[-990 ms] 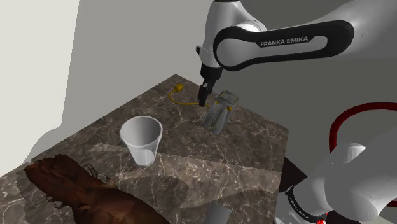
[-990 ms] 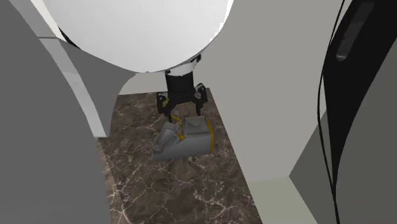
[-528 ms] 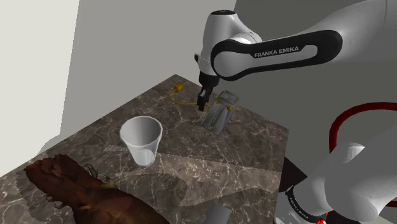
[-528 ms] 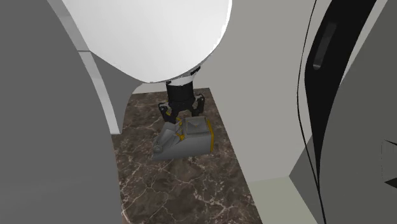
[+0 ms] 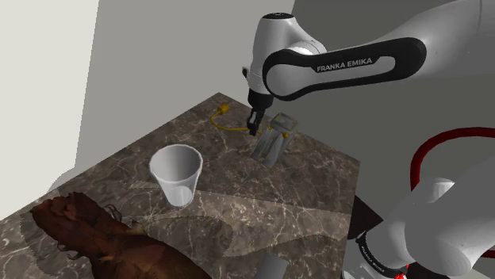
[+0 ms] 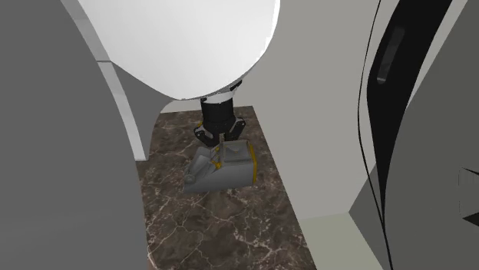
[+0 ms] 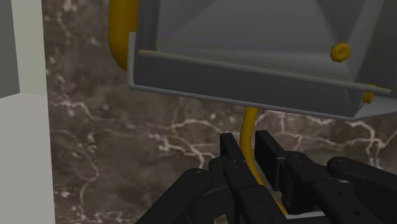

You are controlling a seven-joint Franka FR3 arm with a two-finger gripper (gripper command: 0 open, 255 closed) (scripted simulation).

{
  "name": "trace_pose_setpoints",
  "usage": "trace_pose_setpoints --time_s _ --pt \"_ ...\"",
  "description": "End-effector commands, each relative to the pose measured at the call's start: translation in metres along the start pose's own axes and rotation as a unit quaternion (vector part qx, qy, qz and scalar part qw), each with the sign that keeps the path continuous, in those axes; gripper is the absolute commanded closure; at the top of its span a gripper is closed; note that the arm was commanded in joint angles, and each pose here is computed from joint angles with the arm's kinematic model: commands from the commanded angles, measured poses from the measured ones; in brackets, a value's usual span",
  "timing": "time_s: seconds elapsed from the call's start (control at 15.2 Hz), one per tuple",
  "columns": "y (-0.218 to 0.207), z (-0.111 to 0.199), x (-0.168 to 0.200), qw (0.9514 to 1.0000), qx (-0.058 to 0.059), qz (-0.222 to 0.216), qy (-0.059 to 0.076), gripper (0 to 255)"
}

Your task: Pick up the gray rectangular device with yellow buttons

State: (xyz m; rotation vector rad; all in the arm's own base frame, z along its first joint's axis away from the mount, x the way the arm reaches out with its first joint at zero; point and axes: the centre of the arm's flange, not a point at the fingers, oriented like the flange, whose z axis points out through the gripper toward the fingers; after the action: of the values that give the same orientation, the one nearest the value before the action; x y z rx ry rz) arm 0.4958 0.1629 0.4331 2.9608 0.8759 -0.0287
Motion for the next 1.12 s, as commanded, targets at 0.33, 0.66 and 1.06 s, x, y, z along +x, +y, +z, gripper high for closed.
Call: trace_pose_setpoints --time_s 0.33,0.66,1.06 --pt "0.001 -0.026 -0.001 1.0000 0.000 0.000 0.000 255" --pt "0.003 -0.052 -0.002 1.0000 0.000 0.000 0.000 255" --pt "0.004 -0.080 -0.003 1.0000 0.000 0.000 0.000 255"
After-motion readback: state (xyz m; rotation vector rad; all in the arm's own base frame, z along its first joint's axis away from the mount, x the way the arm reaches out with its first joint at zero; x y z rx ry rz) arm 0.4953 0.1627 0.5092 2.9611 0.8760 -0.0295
